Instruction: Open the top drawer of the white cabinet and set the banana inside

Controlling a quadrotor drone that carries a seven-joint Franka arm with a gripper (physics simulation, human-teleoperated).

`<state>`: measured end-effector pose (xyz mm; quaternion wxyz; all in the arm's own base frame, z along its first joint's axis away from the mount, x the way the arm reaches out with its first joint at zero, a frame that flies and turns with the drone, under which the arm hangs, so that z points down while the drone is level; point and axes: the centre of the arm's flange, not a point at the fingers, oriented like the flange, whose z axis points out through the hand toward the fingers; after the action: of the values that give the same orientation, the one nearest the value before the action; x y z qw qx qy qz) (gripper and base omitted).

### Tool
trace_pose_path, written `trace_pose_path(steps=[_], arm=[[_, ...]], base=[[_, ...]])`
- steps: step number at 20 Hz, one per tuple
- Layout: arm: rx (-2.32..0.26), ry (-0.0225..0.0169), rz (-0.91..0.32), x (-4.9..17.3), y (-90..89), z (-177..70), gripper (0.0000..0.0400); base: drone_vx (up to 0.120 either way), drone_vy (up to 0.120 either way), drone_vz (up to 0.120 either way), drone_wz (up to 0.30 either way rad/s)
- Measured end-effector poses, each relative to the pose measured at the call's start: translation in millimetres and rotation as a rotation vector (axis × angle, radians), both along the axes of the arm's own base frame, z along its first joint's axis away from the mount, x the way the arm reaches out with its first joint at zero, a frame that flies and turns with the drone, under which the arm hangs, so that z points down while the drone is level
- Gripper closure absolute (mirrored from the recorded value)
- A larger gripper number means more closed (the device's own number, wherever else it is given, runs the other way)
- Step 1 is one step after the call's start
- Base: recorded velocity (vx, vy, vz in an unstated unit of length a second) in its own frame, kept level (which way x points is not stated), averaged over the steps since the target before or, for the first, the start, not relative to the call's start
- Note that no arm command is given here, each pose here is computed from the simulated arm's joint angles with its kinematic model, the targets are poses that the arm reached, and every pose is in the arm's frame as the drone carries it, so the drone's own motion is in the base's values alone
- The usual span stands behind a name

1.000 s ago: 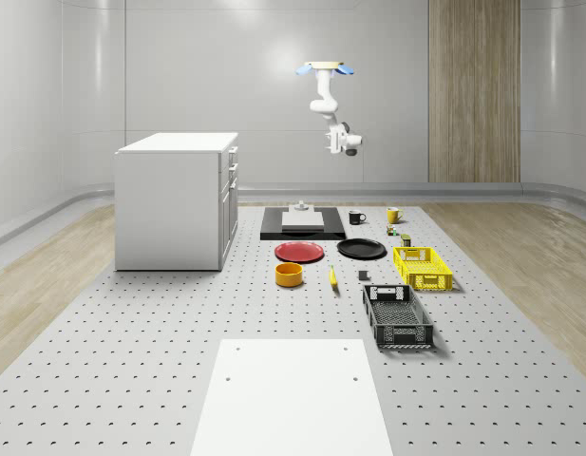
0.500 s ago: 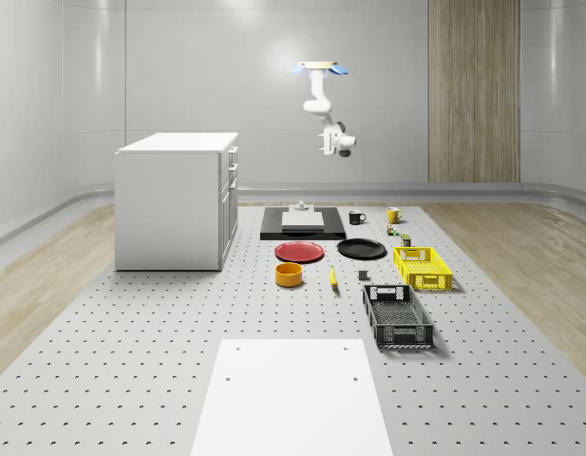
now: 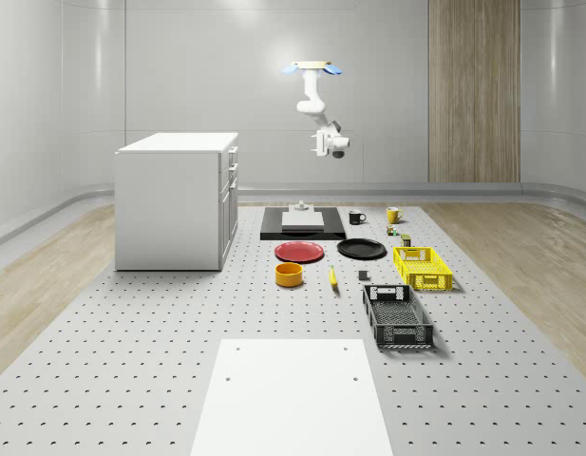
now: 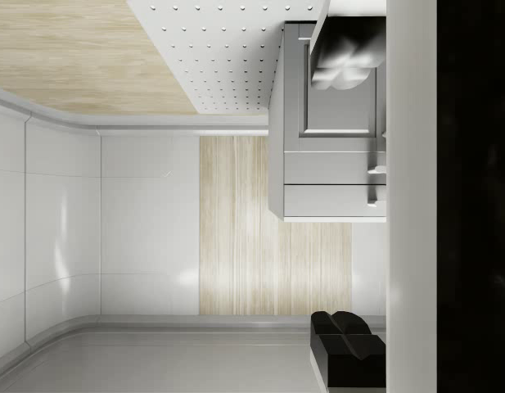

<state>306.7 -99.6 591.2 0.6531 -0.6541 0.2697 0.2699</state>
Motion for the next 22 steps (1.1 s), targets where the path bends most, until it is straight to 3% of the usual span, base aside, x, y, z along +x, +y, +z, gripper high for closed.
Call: trace_pose_path(steps=[6,15,22], arm=[[0.000,0.0001,0.000,0.0,0.0,0.0,0.0000],[0.000,0.0002,0.000,0.0,0.0,-0.1,0.0000],[0.000,0.0003,0.000,0.0,0.0,-0.1,0.0000]], base=[[0.120,-0.120,0.000,0.000],[0.120,-0.009,0.000,0.000],[0.120,-0.120,0.000,0.000]])
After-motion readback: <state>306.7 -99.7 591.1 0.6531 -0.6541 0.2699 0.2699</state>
